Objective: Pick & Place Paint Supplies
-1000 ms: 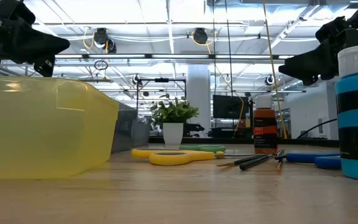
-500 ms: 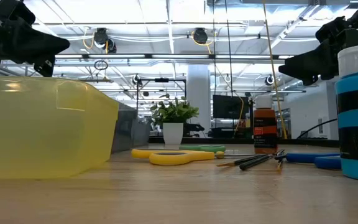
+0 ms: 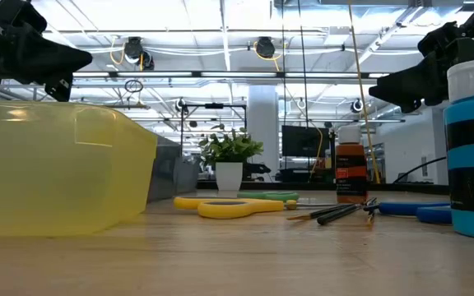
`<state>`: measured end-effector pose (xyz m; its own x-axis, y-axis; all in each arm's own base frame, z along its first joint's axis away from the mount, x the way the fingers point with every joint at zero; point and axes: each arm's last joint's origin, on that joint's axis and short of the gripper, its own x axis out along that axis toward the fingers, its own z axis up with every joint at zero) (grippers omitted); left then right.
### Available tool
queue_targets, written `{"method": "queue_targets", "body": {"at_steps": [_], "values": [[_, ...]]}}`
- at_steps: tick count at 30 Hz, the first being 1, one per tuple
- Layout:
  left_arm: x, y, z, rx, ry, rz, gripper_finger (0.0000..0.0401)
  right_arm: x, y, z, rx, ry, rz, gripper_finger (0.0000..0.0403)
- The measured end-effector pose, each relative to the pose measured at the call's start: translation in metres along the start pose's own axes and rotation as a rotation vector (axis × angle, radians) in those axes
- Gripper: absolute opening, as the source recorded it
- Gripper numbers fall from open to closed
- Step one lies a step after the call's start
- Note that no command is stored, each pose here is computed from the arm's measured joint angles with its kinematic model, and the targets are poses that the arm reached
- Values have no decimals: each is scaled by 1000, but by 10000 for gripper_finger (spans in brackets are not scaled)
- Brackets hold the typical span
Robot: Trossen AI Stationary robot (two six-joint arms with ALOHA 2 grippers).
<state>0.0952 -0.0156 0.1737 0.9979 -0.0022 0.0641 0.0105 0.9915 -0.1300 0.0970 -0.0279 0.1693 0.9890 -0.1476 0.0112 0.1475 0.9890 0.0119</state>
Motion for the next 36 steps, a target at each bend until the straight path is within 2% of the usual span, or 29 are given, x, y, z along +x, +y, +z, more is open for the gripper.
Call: {"method": "queue_targets", "body": {"at_steps": [36], "values": [[0,0,0,0,0,0,21,0,0,2,-3,-20,1,185]]}}
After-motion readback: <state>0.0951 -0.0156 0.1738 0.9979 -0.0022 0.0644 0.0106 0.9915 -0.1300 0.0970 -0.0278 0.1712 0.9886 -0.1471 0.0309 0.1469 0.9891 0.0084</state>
